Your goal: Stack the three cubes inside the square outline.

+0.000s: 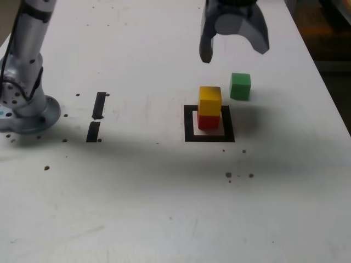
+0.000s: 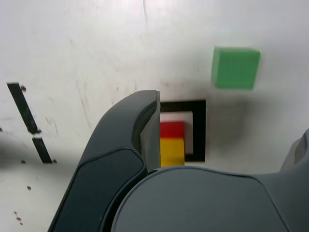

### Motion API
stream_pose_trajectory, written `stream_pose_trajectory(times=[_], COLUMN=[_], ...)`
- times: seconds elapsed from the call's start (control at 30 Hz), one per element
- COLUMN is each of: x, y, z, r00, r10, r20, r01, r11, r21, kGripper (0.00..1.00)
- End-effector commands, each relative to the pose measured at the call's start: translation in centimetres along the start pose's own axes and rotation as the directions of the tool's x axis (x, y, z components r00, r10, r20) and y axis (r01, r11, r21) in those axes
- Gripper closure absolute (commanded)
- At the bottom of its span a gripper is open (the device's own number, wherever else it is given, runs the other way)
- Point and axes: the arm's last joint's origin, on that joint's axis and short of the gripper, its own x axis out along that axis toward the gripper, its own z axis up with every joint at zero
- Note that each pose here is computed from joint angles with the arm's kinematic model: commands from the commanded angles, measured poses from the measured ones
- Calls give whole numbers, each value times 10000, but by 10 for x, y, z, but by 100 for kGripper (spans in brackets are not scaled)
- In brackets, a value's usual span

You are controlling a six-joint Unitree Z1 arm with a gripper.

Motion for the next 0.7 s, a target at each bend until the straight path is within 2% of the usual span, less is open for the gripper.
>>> stream_pose_trajectory(times=[0.0,0.13,0.27,0.4,0.53,0.6,0.67], x=[6,22,36,51,68,76,83], y=[4,7,6,5,6,9,11], z=[5,18,31,44,52,54,55], r00=[10000,9999,9998,9995,9993,9988,9981], r10=[6,-71,-180,-252,-371,-475,-581], r20=[-51,-113,52,187,2,-136,-222], r01=[-6,74,179,248,370,476,582], r11=[10000,9997,9995,9994,9991,9988,9983], r21=[57,234,253,225,182,120,39], kGripper=[4,10,16,16,18,23,32])
